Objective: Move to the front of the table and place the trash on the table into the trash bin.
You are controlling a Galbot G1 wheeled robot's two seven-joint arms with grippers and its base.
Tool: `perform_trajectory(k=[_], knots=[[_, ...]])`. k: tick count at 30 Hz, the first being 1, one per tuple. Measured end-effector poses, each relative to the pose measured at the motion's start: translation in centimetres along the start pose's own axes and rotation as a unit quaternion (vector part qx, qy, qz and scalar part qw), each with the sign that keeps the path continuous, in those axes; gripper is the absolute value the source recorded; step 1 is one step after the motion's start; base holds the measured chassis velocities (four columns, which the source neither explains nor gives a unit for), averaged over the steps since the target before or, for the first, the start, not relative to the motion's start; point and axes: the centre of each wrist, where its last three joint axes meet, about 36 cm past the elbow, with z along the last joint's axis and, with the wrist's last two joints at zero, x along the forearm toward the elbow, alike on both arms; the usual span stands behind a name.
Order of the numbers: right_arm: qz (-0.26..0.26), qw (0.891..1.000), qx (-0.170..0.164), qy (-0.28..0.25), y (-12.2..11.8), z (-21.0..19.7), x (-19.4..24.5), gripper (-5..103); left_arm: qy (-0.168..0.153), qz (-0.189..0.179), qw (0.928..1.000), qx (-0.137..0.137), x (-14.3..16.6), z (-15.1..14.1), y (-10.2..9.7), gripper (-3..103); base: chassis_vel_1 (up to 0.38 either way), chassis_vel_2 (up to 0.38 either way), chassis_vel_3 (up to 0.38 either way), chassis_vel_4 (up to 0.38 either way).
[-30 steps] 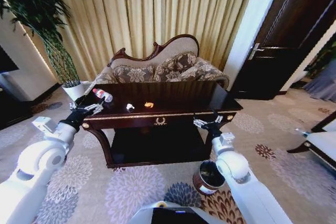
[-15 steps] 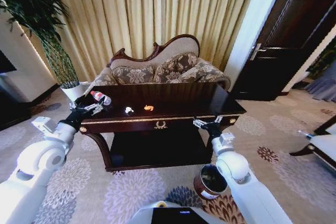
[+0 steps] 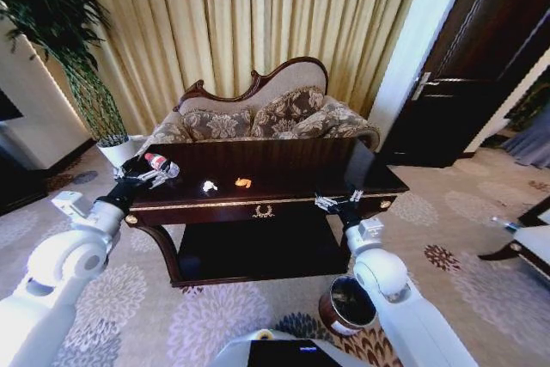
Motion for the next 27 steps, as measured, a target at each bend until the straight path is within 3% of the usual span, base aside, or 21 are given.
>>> perform_trajectory(k=[20, 27], knots=[[-0.017, 1.0, 0.006, -0.001, 0.6, 0.2, 0.3, 100, -0.001, -0.001, 1.0, 0.002, 0.1, 0.1, -0.1, 100, -0.058, 0.053, 0.052, -0.056], [-0.072, 0.996, -0.048, 0.025, 0.7, -0.9, 0.6, 100, -0.002, -0.001, 1.0, 0.003, 0.2, 0.0, -0.2, 100, 0.0, 0.0, 0.0, 0.0]])
